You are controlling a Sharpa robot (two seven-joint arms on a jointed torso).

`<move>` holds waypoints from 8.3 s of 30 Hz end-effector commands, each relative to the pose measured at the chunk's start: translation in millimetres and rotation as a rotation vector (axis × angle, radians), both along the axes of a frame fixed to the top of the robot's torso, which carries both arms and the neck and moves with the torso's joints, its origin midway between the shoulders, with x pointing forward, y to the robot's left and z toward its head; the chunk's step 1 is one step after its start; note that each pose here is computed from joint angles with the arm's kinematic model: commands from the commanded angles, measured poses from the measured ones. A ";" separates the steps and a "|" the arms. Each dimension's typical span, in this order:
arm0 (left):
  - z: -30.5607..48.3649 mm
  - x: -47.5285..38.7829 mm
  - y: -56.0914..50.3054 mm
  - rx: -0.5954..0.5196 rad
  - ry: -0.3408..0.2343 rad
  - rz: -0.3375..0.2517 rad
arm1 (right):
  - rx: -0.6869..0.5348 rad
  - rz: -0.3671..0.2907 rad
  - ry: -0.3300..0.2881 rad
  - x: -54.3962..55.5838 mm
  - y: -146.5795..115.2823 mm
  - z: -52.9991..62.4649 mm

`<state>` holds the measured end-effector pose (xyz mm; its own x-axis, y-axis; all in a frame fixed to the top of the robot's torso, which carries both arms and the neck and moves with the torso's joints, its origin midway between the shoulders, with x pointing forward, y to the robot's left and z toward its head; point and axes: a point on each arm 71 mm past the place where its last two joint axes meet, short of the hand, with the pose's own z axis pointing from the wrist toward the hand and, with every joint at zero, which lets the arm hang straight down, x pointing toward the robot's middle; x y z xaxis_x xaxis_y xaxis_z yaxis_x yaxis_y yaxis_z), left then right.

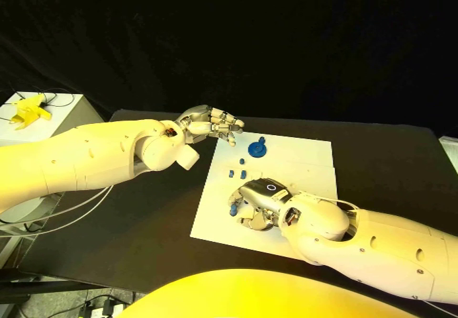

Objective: Assemble the parts on the task board

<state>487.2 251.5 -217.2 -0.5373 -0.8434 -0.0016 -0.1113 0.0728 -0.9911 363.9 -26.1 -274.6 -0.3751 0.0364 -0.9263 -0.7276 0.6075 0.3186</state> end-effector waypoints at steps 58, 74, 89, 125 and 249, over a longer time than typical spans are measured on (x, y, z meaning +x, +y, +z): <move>-3.7 -9.6 -11.6 -0.053 0.003 -0.022 | 0.039 -0.767 0.358 9.2 -214.9 21.8; -4.2 -9.6 -9.6 -0.051 0.006 -0.021 | -0.037 -0.706 0.391 5.8 -189.9 4.8; -4.3 -10.2 -7.5 -0.049 0.011 -0.022 | -0.125 -0.662 0.408 5.4 -174.7 -11.4; -4.9 -10.5 -4.9 -0.043 0.019 -0.020 | 0.089 -0.730 0.562 7.8 -154.7 14.6; -6.0 -10.6 -1.6 -0.032 0.031 -0.022 | 0.002 -0.545 0.410 9.8 -111.8 -4.7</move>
<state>477.1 252.3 -224.1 -0.5419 -0.8398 0.0313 -0.1413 0.0543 -0.9885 373.0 -137.6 -278.5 -0.6216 0.3433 -0.7041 -0.1246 0.8441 0.5216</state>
